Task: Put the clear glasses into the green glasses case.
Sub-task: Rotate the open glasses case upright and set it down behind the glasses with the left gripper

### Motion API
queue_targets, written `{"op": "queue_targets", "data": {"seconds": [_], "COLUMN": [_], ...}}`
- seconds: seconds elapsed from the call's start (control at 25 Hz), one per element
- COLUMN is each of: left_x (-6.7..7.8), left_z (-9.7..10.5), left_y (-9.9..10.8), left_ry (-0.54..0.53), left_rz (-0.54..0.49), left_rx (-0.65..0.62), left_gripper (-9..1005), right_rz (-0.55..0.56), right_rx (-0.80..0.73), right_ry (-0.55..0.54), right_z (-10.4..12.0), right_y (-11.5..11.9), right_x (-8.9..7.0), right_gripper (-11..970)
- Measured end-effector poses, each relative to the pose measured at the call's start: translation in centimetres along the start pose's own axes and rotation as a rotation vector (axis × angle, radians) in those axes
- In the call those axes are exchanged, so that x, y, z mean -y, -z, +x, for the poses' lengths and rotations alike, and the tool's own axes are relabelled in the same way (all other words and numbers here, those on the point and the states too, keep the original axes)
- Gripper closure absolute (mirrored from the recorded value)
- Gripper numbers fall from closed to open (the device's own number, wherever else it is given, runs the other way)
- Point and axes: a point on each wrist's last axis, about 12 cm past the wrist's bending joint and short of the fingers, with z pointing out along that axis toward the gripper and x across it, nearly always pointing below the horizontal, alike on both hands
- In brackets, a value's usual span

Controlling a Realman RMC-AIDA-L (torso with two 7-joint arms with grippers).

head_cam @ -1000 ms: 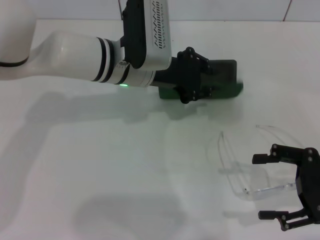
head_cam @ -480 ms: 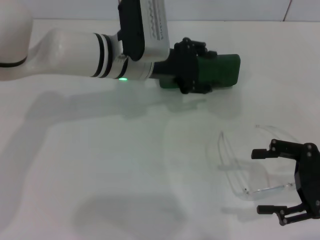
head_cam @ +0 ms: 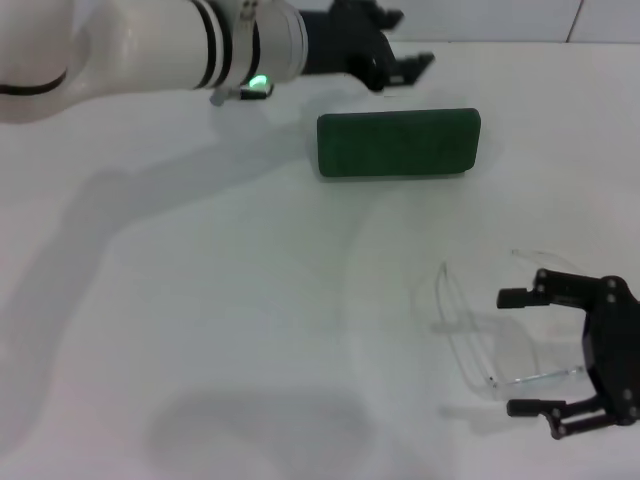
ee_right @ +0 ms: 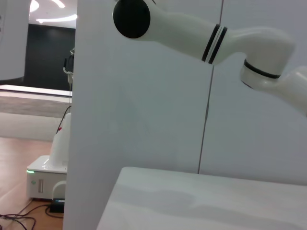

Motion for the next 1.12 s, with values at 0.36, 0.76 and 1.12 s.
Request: {"op": "queue_targets", "data": {"seconds": [0.36, 0.76, 1.12], "left_x": [-0.9, 0.4, 1.3], "left_z": [0.8, 1.0, 1.0], "left_y": [-1.9, -2.7, -2.5], "left_ry": [0.053, 0.003, 0.003], "left_rz": [-0.104, -0.052, 0.027], "left_rx": [-0.176, -0.243, -0.243], "left_gripper": [372, 372, 373], "right_rz": [-0.006, 0.002, 0.005], "right_rx": [-0.005, -0.011, -0.013], "right_ry": [-0.002, 0.001, -0.005], "right_z": [0.2, 0.4, 0.5], "right_y": [-0.9, -1.2, -1.1], "right_x": [0.3, 0.3, 0.2], "right_gripper": [128, 131, 134]}}
